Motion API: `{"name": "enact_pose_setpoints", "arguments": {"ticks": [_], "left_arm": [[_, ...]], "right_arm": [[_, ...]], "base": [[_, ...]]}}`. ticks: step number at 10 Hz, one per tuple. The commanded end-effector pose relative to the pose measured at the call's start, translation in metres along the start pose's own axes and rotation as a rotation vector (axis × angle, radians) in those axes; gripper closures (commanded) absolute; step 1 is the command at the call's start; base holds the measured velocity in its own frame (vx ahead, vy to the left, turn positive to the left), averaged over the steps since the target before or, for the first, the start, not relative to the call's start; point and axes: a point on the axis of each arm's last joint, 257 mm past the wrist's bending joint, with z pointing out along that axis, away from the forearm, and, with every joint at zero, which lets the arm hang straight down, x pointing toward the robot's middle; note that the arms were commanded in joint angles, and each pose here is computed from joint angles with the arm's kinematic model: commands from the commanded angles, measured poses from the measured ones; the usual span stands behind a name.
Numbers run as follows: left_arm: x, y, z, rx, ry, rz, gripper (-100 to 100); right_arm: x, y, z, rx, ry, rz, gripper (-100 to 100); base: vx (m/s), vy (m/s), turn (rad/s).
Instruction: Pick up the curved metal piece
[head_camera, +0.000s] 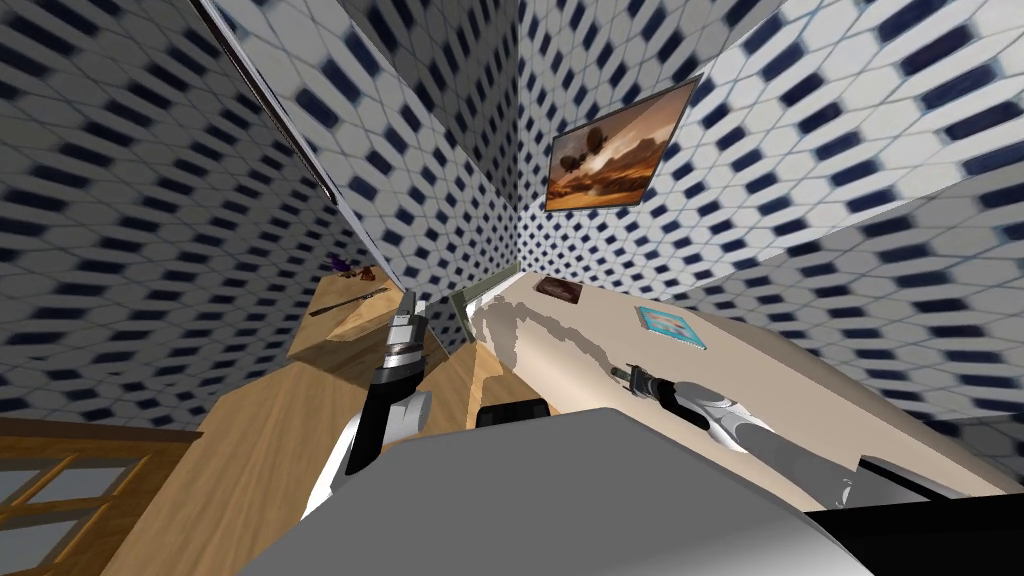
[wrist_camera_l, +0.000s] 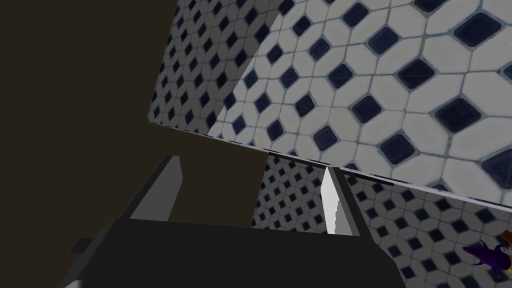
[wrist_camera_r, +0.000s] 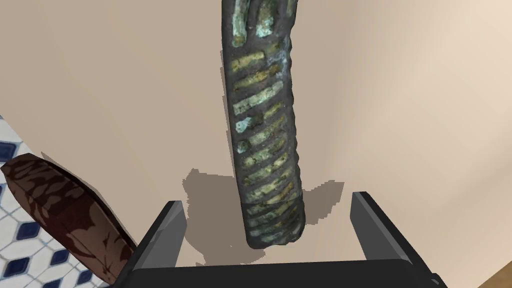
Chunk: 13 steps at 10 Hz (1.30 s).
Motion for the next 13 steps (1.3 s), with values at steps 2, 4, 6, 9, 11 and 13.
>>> {"name": "enact_pose_setpoints", "arguments": {"ticks": [2, 4, 6, 9, 11, 13], "left_arm": [[0.0, 0.0, 0.0, 0.0, 0.0, 0.0, 0], [0.0, 0.0, 0.0, 0.0, 0.0, 0.0, 0], [0.0, 0.0, 0.0, 0.0, 0.0, 0.0, 0], [0.0, 0.0, 0.0, 0.0, 0.0, 0.0, 0], [0.0, 0.0, 0.0, 0.0, 0.0, 0.0, 0], [0.0, 0.0, 0.0, 0.0, 0.0, 0.0, 0]], "right_arm": [[0.032, -0.002, -0.008, -0.017, 0.064, -0.062, -100], [0.021, -0.003, -0.004, -0.012, 0.048, -0.048, 0], [0.022, -0.001, -0.001, -0.019, 0.066, -0.032, -100], [0.023, 0.001, 0.002, -0.022, 0.084, -0.018, -100], [0.024, 0.002, 0.005, -0.024, 0.101, -0.024, -100], [0.024, 0.002, 0.005, -0.022, 0.101, 0.02, -100]], "base": [[-0.011, 0.005, 0.039], [-0.003, 0.001, 0.006], [-0.056, -0.033, 0.141], [-0.055, -0.033, 0.069], [-0.046, -0.018, 0.078], [-0.045, -0.021, 0.05]]}}
